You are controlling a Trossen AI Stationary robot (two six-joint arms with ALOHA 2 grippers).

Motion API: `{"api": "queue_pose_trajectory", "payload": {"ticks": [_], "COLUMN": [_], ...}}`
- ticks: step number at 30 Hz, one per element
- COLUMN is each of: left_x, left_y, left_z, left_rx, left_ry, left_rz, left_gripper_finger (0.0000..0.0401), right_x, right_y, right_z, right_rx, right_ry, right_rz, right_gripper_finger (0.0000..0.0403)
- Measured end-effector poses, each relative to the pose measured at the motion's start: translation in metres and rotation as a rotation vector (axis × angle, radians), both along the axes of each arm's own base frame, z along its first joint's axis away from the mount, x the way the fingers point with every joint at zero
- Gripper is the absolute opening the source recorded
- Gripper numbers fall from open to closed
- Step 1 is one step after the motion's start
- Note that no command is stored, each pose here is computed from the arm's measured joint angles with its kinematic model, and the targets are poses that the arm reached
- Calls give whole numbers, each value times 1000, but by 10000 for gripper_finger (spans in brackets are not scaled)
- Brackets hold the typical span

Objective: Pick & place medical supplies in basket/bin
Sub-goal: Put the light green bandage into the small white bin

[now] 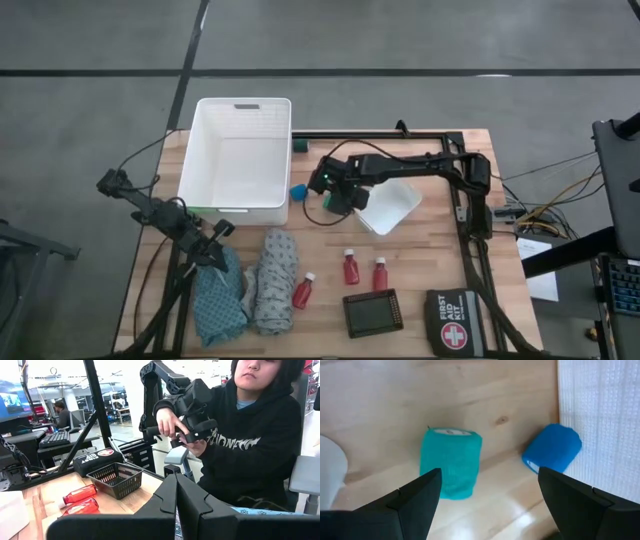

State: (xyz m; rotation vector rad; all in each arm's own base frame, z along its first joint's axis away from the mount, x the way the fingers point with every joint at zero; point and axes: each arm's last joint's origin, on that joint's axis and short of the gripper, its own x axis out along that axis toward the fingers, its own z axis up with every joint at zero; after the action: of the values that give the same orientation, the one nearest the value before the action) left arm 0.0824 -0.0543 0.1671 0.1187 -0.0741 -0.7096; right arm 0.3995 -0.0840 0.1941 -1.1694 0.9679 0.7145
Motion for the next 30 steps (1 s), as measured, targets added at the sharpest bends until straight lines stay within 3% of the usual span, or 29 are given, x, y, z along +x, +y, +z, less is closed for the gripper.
{"api": "queue_pose_trajectory", "payload": {"ticks": [9, 30], "left_x": [0, 0], "left_y": [0, 0], "left_z": [0, 0], "left_rx": [0, 0], "left_ry": [0, 0], "left_rz": [0, 0], "left_gripper_finger": [6, 6], "right_x": [2, 4], "right_y": [-3, -34], "right_z": [-16, -10], "right_rx": [9, -64], "right_ry": [37, -51], "right_rz": [15, -23], "right_gripper_finger": [327, 327]}}
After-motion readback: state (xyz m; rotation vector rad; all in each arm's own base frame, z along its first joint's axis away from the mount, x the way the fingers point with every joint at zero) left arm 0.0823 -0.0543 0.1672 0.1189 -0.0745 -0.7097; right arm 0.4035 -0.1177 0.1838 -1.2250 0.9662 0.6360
